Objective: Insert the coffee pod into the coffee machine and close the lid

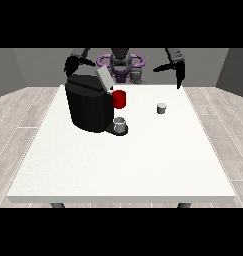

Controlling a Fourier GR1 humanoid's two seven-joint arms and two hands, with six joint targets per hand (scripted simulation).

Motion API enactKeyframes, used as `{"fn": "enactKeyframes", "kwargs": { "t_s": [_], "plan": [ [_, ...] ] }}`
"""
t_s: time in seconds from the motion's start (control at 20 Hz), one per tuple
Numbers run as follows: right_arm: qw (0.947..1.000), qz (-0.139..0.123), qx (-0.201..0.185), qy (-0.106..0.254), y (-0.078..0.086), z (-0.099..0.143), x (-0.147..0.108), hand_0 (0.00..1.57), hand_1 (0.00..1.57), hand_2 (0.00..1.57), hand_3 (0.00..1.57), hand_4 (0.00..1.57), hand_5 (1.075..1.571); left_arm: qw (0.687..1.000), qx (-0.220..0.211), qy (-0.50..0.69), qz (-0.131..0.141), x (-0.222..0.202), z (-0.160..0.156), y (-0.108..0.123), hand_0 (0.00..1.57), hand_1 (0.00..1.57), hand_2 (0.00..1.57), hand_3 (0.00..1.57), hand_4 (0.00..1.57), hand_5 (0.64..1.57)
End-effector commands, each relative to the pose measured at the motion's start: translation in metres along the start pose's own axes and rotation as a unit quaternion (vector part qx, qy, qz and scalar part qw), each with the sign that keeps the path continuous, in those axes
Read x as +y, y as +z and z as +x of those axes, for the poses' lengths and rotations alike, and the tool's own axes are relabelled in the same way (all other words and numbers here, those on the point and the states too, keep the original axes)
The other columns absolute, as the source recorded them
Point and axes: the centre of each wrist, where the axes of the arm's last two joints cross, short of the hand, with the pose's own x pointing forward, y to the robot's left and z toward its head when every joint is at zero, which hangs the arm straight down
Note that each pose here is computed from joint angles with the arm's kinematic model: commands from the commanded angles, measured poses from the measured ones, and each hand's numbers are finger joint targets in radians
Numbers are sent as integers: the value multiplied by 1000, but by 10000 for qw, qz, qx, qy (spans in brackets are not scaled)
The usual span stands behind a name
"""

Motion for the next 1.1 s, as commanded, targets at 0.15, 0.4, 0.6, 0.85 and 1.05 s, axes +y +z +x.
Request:
{"fn": "enactKeyframes", "kwargs": {
  "t_s": [0.15, 0.4, 0.6, 0.85, 1.05],
  "plan": [
    [9998, 174, -4, -114, -7, 3, 11, 0, 0, 0, 0, 192, 1571, 9975, 598, -366, -89, 2, 3, -32, 0, 0, 0, 0, 0, 1571],
    [9991, 200, -258, -269, -16, 12, 15, 0, 0, 0, 0, 281, 1571, 9969, 564, -514, 211, 28, -19, -34, 0, 0, 0, 0, 0, 1571],
    [9996, 217, -142, -94, -16, -1, 20, 0, 0, 0, 0, 337, 1571, 9939, 679, -871, -19, 20, -15, -48, 0, 0, 0, 0, 0, 1571],
    [9999, 36, 110, -53, -28, 16, 34, 0, 0, 0, 0, 372, 1571, 9891, 883, -1174, -132, 25, -19, -55, 0, 0, 113, 0, 0, 1571],
    [9996, 28, 199, 217, -31, 2, 13, 0, 0, 0, 0, 407, 1571, 9860, 867, -1400, -248, 6, -33, -53, 105, 105, 502, 0, 0, 1571]
  ]
}}
